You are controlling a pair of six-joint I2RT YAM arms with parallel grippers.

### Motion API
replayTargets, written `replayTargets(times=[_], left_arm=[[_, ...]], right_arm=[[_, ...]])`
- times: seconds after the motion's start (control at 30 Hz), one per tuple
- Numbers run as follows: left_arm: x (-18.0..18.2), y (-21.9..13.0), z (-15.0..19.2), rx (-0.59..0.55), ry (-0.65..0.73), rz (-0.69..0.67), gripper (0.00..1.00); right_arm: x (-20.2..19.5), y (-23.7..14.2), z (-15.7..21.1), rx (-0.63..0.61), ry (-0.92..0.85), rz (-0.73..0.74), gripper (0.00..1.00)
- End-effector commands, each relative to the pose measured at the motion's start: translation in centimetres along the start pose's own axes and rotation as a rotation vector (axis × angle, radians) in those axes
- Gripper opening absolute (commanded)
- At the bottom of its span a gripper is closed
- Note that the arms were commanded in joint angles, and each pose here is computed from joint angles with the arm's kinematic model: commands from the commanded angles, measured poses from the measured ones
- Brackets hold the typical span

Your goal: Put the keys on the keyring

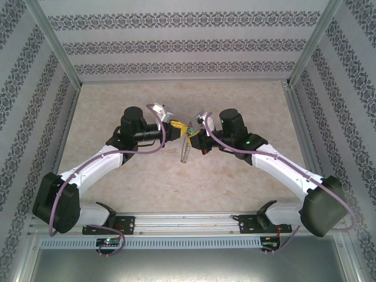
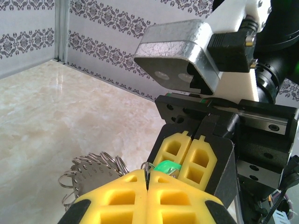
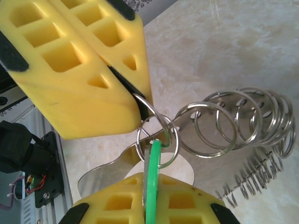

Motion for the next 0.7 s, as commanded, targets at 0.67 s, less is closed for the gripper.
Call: replayTargets(times=[0.67], left_arm=[[-1.3, -0.1, -1.0, -0.023, 0.05, 0.045, 0.0]], right_arm=[[0.2, -3.4, -3.0, -0.09, -0.074, 0.048, 0.0]])
Point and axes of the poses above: each hand's point on the last joint's axis, 136 mm out from that joint toward the fingers, its own y axis out along the fingers, its own x axis along the line the jaws close on, z = x × y, the point moved 8 cm from there along -y, back along the fingers, and after that the axes turned 11 degrees about -y, right-handed, at the moved point
